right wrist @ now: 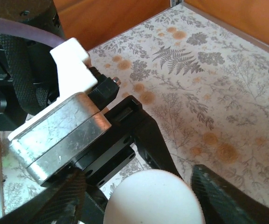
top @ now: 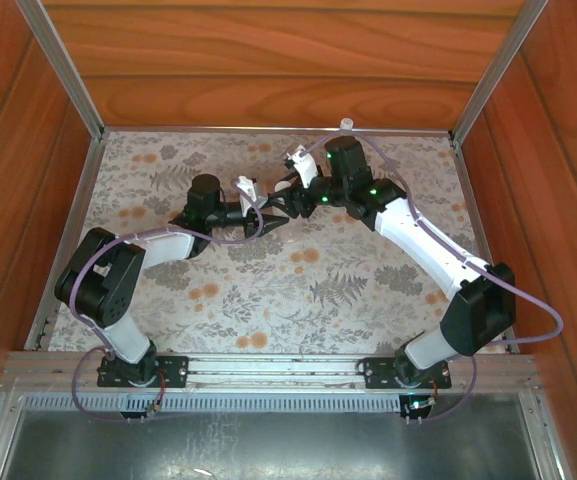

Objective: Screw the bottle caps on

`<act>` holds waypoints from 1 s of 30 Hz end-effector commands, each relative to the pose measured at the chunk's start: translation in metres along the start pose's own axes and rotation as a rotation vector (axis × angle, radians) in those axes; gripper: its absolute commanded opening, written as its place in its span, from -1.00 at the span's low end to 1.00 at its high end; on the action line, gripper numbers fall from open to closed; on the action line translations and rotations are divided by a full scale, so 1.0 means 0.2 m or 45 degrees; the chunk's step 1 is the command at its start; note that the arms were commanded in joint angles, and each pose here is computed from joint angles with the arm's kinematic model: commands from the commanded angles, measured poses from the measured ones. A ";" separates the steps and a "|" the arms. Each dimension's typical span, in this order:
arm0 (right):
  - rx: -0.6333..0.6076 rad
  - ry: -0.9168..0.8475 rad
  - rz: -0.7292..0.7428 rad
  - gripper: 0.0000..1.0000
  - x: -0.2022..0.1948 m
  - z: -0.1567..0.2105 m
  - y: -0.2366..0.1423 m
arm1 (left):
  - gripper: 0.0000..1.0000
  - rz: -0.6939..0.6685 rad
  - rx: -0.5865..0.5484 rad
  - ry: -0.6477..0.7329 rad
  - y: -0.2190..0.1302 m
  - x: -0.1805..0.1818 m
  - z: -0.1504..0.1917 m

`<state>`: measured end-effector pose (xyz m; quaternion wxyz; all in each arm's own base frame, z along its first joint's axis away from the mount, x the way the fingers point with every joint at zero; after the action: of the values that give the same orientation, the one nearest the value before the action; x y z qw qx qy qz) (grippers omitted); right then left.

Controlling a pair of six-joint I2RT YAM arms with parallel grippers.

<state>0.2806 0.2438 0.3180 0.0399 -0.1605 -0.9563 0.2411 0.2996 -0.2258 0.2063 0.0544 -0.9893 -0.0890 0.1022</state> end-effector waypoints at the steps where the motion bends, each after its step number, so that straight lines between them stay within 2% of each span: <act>1: 0.012 -0.009 -0.011 -0.01 0.00 -0.01 0.01 | 0.06 0.014 -0.034 0.033 0.01 0.02 -0.05; 5: -0.022 -0.013 0.003 -0.37 0.00 -0.03 0.01 | 0.06 0.014 -0.032 0.034 0.01 0.01 -0.04; 8: -0.039 -0.020 0.037 -0.42 -0.01 -0.04 0.00 | 0.08 0.016 -0.035 0.040 0.00 0.01 -0.05; 11: -0.055 -0.022 0.124 -0.46 -0.03 -0.04 -0.01 | 0.21 0.007 -0.039 0.044 -0.01 0.00 -0.05; 14: -0.066 0.016 0.234 -0.53 -0.07 -0.02 -0.03 | 0.50 -0.019 -0.040 0.042 -0.02 0.00 -0.05; 16: -0.078 0.048 0.271 -0.53 -0.10 -0.01 -0.04 | 1.00 -0.034 -0.040 0.030 -0.03 0.01 -0.05; 30: -0.174 0.145 0.550 -0.54 -0.25 0.20 -0.02 | 1.00 -0.241 -0.019 -0.071 -0.16 0.01 0.06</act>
<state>0.3149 0.2113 0.2749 0.0553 -0.3420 -0.9125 0.2177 0.2937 -0.1979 0.1939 0.0626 -0.9760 -0.1655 0.1268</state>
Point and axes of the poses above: each hand's point on the last joint's axis, 136 mm out from that joint toward the fingers, its own y axis out along the fingers, its own x axis along the line the jaws close on, z = x × y, the point moved 10 cm from there along -y, back along the fingers, and after that the axes turned 11 degrees about -y, right-handed, at the moved point
